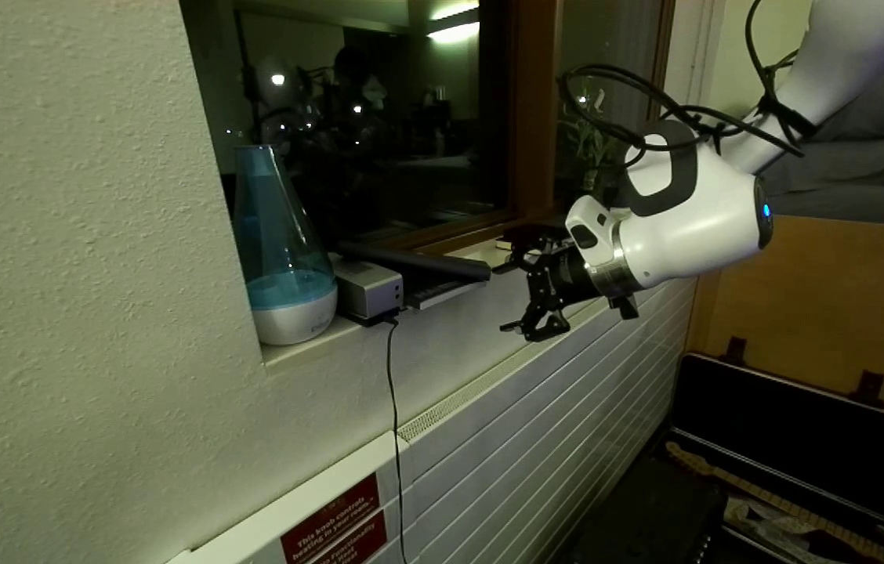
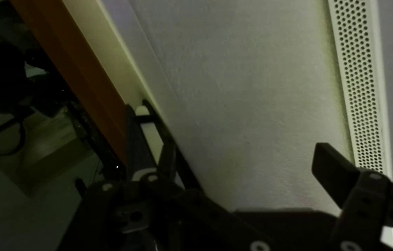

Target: Flip the book

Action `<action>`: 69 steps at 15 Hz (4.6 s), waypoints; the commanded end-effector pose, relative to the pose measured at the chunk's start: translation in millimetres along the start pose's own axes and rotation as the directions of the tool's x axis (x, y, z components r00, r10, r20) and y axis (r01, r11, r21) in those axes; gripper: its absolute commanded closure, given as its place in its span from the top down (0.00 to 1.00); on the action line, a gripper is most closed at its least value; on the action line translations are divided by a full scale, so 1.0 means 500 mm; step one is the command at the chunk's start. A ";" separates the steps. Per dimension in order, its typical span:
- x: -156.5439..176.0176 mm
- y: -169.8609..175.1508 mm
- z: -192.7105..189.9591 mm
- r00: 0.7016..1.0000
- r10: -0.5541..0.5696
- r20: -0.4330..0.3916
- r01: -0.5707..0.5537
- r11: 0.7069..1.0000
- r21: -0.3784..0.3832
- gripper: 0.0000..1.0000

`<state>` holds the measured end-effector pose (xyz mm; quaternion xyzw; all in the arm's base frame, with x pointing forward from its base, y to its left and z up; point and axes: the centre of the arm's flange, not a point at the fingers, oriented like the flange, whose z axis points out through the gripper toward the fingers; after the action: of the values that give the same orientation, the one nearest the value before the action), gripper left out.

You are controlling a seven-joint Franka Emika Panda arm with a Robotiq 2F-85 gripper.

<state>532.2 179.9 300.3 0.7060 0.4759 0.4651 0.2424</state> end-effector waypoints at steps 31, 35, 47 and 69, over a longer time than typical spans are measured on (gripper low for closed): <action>-0.089 0.064 -0.014 0.988 0.151 0.035 -0.149 0.988 -0.050 0.00; -0.094 0.088 -0.032 0.978 0.203 0.039 -0.202 0.979 -0.027 0.28; -0.055 0.122 -0.070 0.980 0.194 -0.037 -0.196 0.978 -0.066 1.00; -0.028 0.089 0.036 0.974 0.222 -0.046 -0.226 0.968 -0.111 0.08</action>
<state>566.3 165.6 324.7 0.7336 0.3739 0.5228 0.2206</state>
